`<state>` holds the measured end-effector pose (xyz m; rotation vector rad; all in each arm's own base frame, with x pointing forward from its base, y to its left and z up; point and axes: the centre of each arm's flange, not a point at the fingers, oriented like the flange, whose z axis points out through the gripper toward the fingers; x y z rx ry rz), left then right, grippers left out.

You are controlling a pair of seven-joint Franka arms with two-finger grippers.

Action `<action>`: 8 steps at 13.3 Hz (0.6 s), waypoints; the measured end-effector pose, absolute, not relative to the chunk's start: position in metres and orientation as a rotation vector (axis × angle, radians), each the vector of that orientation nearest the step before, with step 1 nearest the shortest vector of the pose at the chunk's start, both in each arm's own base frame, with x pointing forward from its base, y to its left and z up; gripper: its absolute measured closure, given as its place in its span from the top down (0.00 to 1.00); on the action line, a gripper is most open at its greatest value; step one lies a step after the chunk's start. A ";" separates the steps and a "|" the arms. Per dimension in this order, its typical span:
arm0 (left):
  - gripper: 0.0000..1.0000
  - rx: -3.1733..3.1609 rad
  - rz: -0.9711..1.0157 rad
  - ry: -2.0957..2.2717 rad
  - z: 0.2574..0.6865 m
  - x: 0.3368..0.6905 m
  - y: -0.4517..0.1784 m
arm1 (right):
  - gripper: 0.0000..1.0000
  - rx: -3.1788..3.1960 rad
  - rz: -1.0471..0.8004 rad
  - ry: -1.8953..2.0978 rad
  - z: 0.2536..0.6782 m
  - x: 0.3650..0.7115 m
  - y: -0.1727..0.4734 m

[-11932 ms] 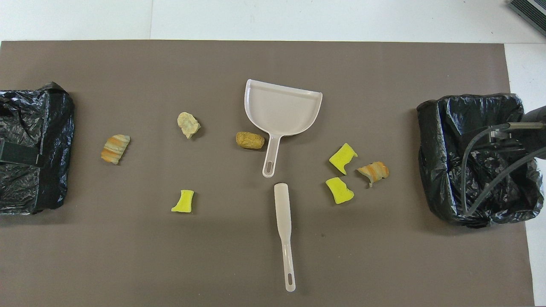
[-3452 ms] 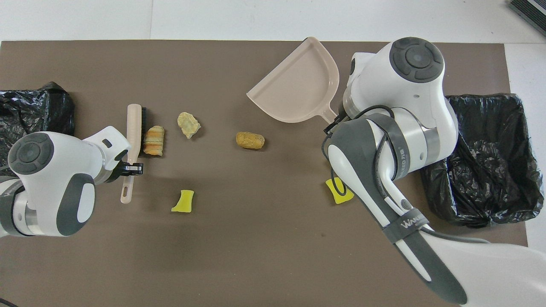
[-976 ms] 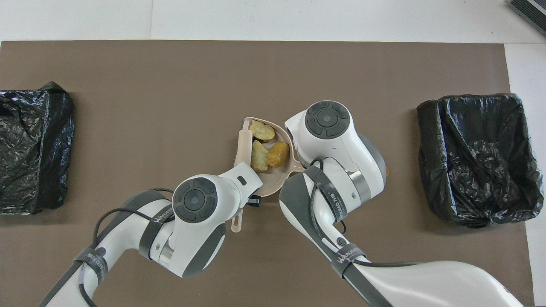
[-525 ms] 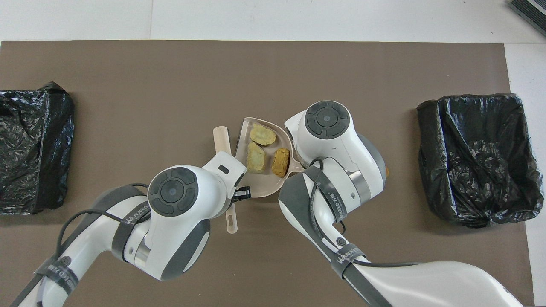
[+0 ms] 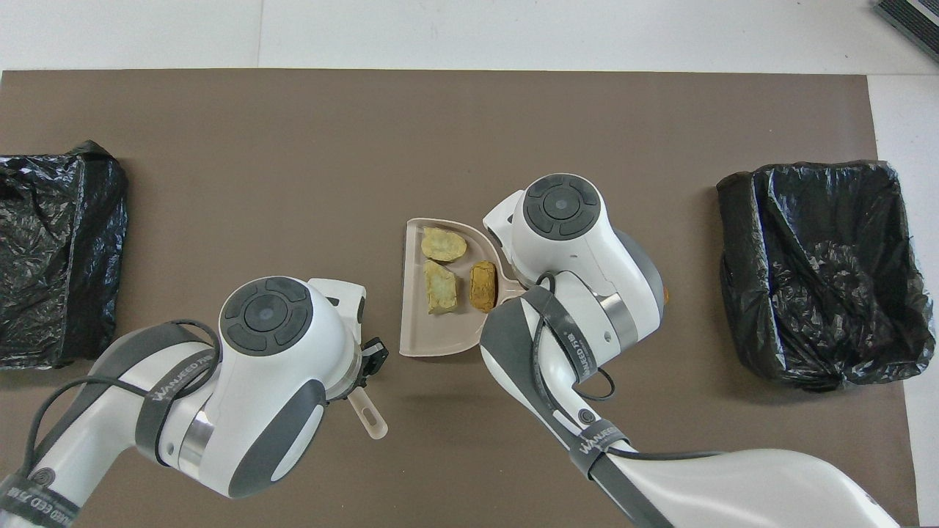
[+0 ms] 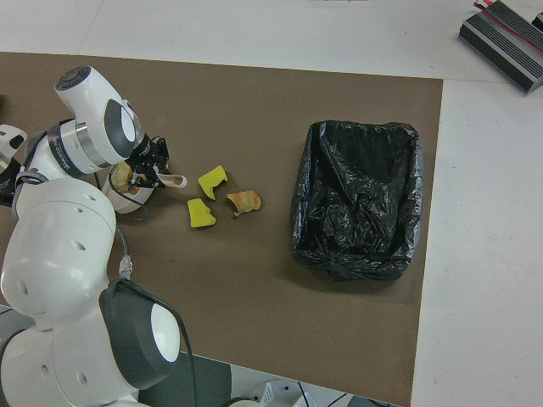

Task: Sweep and dump trash in bin
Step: 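Sweep the yellow sponge piece with the brush into the held dustpan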

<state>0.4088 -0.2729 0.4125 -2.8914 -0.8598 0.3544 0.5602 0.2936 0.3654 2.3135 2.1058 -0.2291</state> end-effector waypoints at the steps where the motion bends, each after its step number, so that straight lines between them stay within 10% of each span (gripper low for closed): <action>1: 0.26 -2.845 0.387 -0.897 0.410 0.403 -0.265 | 0.31 2.285 -0.232 2.117 0.366 0.560 0.293; 8: 0.26 -2.887 0.341 -0.753 0.356 0.324 -0.241 | 0.31 2.239 -0.236 2.148 0.366 0.554 0.304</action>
